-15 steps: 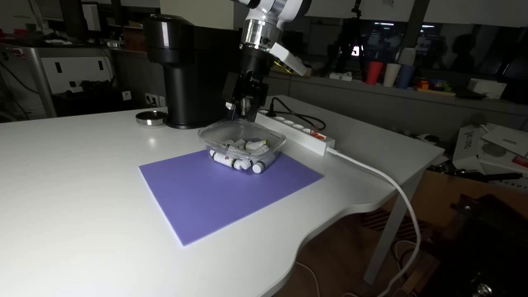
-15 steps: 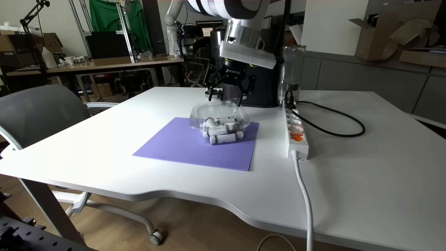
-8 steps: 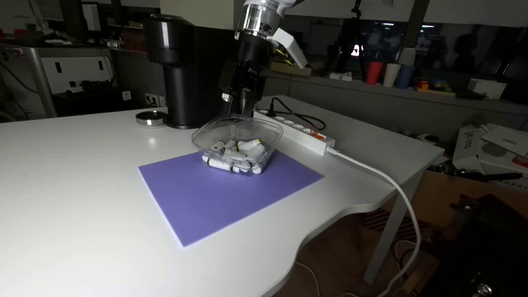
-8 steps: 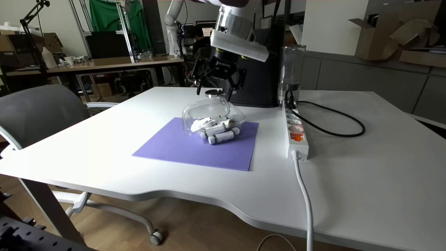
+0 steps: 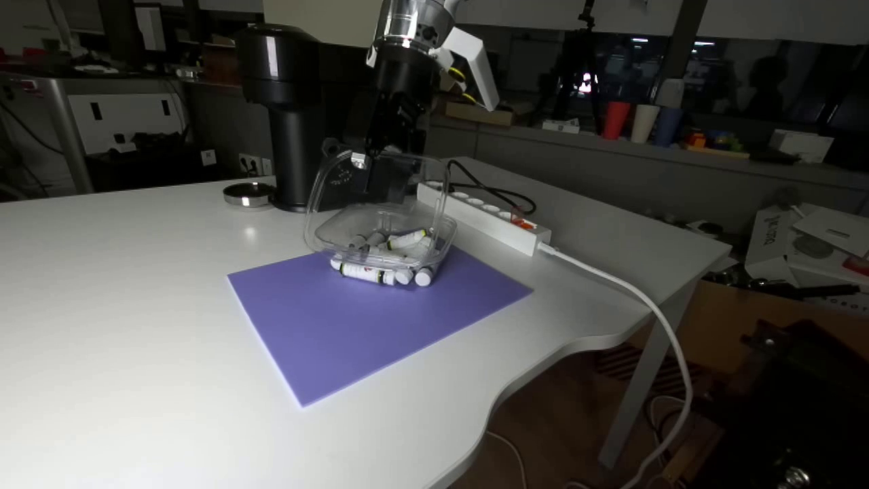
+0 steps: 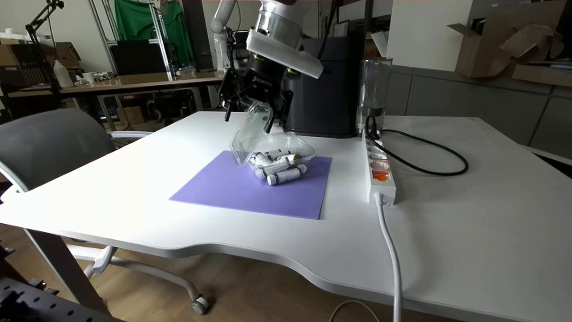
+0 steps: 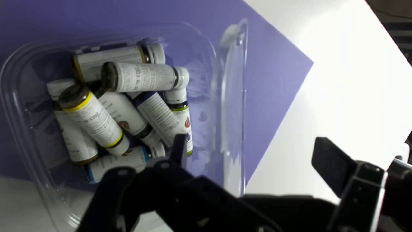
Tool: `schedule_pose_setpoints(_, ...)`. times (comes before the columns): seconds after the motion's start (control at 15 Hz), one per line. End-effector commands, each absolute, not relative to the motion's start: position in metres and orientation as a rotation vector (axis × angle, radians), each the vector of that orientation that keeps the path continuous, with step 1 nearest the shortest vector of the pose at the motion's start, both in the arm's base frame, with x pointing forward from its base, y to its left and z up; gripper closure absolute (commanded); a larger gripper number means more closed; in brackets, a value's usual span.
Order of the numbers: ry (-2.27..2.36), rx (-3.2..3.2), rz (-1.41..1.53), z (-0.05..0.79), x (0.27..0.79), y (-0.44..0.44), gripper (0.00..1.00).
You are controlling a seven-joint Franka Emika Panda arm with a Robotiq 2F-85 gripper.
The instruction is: Open the lid of the clear bowl
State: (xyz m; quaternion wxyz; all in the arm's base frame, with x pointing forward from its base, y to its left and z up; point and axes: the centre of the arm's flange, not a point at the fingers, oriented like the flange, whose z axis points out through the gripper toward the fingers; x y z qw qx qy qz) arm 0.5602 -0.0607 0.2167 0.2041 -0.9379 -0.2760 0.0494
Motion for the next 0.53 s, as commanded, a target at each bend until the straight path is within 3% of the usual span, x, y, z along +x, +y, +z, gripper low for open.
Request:
schedule_pose_setpoints(0.0,-0.795,-2.607,0.179,0.227,0.543,-0.049,0.0)
schedule_pose_setpoints(0.47,-0.881,-2.68,0.264,0.229,0.538,-0.019,0.0)
